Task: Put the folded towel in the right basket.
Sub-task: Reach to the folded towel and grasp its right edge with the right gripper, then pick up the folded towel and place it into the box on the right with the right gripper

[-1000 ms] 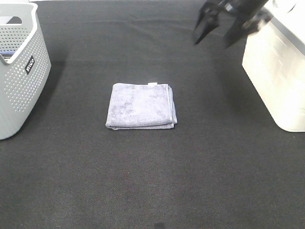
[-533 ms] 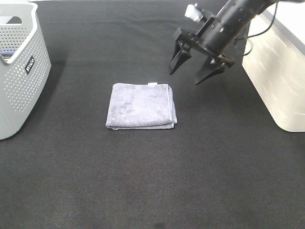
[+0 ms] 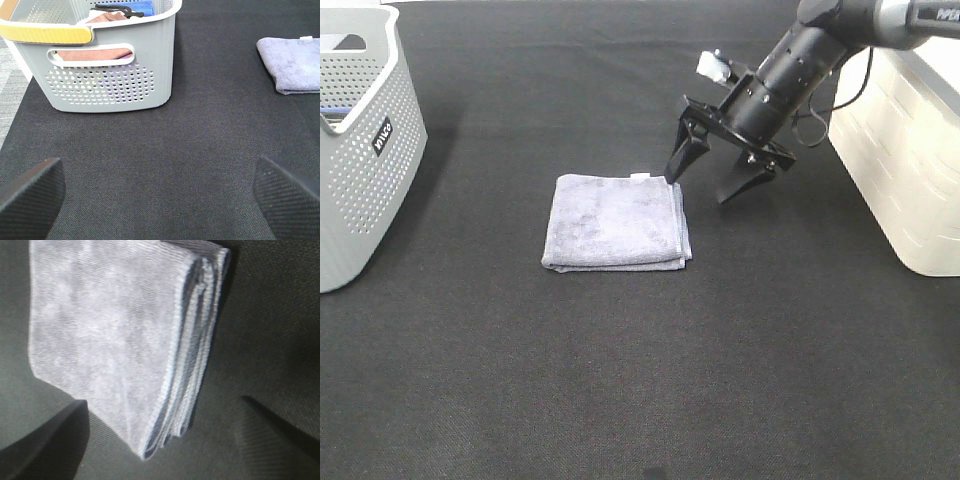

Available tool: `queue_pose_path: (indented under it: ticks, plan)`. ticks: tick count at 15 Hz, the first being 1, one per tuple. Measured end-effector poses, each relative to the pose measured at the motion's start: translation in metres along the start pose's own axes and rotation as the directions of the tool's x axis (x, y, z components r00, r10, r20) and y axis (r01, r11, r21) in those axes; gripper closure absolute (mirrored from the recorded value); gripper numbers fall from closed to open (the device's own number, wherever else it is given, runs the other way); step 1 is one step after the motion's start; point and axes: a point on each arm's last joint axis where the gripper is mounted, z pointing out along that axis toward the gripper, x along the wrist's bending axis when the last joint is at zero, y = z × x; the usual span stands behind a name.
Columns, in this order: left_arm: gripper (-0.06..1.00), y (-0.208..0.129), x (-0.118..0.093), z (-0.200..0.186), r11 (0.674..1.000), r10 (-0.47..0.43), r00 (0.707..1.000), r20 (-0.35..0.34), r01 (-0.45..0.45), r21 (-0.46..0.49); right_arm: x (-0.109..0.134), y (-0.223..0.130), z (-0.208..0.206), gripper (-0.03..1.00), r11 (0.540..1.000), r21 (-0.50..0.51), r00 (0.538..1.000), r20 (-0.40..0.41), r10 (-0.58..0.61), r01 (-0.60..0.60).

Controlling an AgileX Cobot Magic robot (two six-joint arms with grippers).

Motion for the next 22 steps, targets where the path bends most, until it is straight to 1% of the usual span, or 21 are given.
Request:
queue_pose_path:
  ticks: [2,4,7,8,9,10,12,13,14,17,19,21,22]
  plan:
    - [-0.03,0.0,0.0,0.0,1.0,0.0,1.0,0.0,0.0,0.0,-0.009,0.0,0.014,0.21,1.0,0.016,1.0,-0.005,0.006,-0.005]
    - [-0.03,0.0,0.0,0.0,1.0,0.0,1.0,0.0,0.0,0.0,-0.017,0.0,0.031,0.21,1.0,0.025,0.999,-0.037,0.011,-0.011]
    - [-0.03,0.0,0.0,0.0,1.0,0.0,1.0,0.0,0.0,0.0,-0.019,0.001,0.044,0.22,0.999,0.022,0.994,-0.101,0.034,-0.031]
    - [-0.03,0.0,0.0,0.0,1.0,0.0,1.0,0.0,0.0,0.0,-0.017,0.002,0.046,0.22,1.0,0.02,0.993,-0.113,0.022,-0.019]
    - [-0.03,0.0,0.0,0.0,1.0,0.0,1.0,0.0,0.0,0.0,-0.014,0.002,0.05,0.26,1.0,0.018,0.993,-0.115,-0.002,0.004]
    - [-0.03,0.0,0.0,0.0,1.0,0.0,1.0,0.0,0.0,0.0,-0.009,0.002,0.056,0.39,1.0,0.008,0.994,-0.109,-0.017,0.018]
    - [-0.03,0.0,0.0,0.0,1.0,0.0,1.0,0.0,0.0,0.0,-0.009,0.001,0.062,0.72,1.0,0.01,0.995,-0.101,-0.019,0.02]
    - [-0.03,0.0,0.0,0.0,1.0,0.0,1.0,0.0,0.0,0.0,-0.01,0.001,0.063,0.86,1.0,0.012,0.995,-0.101,-0.017,0.019]
    - [-0.03,0.0,0.0,0.0,1.0,0.0,1.0,0.0,0.0,0.0,-0.009,0.001,0.064,0.91,1.0,0.013,0.995,-0.101,-0.018,0.02]
    - [-0.03,0.0,0.0,0.0,1.0,0.0,1.0,0.0,0.0,0.0,-0.009,0.001,0.063,0.91,1.0,0.012,0.995,-0.101,-0.02,0.021]
    - [-0.03,0.0,0.0,0.0,1.0,0.0,1.0,0.0,0.0,0.0,-0.003,0.002,0.053,0.91,0.999,0.002,0.994,-0.098,-0.044,0.044]
    - [-0.03,0.0,0.0,0.0,1.0,0.0,1.0,0.0,0.0,0.0,0.015,0.005,0.024,0.91,0.993,-0.051,0.99,-0.079,-0.115,0.111]
    - [-0.03,0.0,0.0,0.0,1.0,0.0,1.0,0.0,0.0,0.0,0.042,0.006,-0.02,0.91,0.973,-0.132,0.98,-0.048,-0.195,0.187]
